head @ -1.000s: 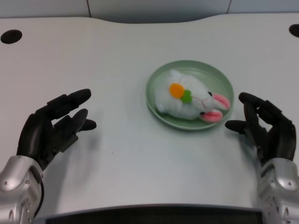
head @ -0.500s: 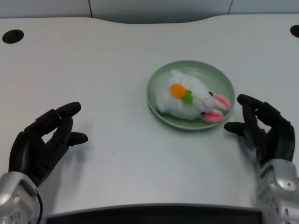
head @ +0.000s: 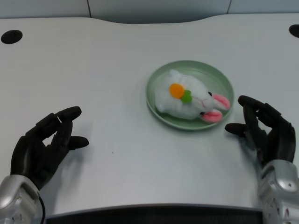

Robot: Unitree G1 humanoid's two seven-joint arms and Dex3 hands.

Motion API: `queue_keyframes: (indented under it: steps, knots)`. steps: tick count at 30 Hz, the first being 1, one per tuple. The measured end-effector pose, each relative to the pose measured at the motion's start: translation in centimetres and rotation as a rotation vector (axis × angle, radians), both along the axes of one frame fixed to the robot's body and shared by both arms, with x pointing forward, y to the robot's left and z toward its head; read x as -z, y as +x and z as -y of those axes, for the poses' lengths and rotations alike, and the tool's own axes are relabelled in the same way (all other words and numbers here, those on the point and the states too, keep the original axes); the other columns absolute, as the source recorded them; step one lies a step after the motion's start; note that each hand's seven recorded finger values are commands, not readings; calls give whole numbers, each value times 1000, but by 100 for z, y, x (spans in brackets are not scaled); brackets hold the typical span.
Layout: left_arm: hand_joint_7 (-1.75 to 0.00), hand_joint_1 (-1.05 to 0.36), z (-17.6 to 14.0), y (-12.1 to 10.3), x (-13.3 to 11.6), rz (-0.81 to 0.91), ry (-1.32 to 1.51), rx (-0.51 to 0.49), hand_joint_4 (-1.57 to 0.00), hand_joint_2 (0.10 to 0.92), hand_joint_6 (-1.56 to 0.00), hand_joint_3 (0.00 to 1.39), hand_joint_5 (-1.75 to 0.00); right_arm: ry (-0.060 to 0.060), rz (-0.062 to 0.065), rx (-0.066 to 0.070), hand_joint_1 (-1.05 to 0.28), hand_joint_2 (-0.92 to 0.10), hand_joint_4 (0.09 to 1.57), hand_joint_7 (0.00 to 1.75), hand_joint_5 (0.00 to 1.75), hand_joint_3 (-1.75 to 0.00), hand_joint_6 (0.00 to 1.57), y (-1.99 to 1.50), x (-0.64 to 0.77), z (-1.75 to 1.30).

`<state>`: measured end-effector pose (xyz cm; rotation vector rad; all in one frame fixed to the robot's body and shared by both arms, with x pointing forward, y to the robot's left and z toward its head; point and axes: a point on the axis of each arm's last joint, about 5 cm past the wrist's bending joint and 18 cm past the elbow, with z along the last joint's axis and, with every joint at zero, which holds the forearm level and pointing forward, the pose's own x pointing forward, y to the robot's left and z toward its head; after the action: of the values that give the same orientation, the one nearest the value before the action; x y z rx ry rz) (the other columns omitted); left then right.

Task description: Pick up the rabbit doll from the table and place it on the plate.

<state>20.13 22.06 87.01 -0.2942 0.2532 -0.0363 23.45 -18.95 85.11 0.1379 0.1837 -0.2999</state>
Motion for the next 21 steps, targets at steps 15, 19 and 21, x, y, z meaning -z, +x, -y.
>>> queue_keyframes:
  steps: [15, 19, 21]
  knots:
    - [-715, -532, 55, 11, 31, -17, 2, 4, -383, 921, -513, 414, -1538, 18, -11, 8, -359, -921, 835, 398, 1024, -231, 852, 29, 23, 66]
    - [-714, -528, 60, 18, 28, -15, -1, 4, -392, 921, -508, 415, -1532, 19, -8, 9, -356, -921, 836, 400, 1018, -230, 855, 41, 22, 67]
    - [-713, -534, 61, 19, 29, -15, -2, 4, -378, 921, -498, 409, -1532, 20, -7, 10, -357, -921, 835, 396, 1015, -224, 848, 44, 22, 67]
